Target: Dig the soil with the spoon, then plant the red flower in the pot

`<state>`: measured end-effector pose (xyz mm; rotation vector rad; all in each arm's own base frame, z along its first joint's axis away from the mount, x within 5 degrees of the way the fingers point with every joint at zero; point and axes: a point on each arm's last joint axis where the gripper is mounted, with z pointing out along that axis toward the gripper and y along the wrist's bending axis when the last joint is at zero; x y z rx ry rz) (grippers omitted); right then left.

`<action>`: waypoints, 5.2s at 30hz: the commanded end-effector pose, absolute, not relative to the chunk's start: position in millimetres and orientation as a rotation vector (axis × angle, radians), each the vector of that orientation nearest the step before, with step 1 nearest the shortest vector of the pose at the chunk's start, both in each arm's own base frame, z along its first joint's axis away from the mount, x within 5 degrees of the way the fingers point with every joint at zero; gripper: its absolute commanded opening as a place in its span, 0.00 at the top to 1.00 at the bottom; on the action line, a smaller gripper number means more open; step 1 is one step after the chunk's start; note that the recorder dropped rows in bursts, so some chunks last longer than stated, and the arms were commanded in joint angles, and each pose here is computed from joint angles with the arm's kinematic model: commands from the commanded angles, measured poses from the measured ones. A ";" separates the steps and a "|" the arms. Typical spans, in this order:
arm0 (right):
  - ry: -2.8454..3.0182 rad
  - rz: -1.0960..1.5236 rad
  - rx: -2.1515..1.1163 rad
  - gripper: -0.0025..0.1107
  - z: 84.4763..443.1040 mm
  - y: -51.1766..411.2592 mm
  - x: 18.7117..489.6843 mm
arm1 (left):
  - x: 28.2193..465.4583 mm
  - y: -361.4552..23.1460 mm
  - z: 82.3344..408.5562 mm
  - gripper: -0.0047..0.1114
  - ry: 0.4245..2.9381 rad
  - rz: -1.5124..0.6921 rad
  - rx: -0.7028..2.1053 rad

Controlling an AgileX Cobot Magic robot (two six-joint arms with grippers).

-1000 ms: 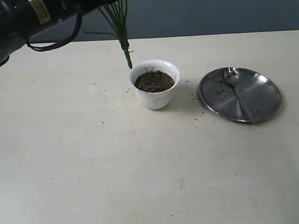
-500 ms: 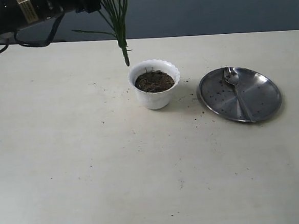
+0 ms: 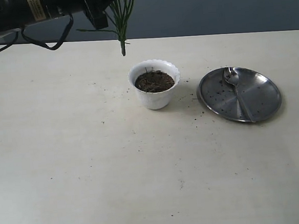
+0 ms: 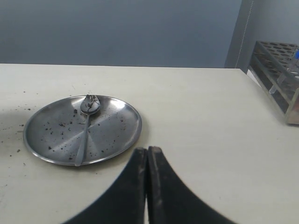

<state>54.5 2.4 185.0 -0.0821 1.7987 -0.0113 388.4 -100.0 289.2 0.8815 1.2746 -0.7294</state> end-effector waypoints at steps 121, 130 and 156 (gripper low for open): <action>1.786 -0.017 -0.082 0.98 185.7 2.2 54.3 | 442.4 -155.3 236.1 0.96 1.257 -0.995 0.988; 1.786 -0.017 -0.082 0.98 185.7 2.2 54.3 | 448.9 -151.2 233.6 0.96 1.253 -0.966 1.029; 1.786 -0.015 -0.082 0.98 185.7 2.3 54.3 | 455.3 -150.6 214.5 0.96 1.298 -1.008 0.968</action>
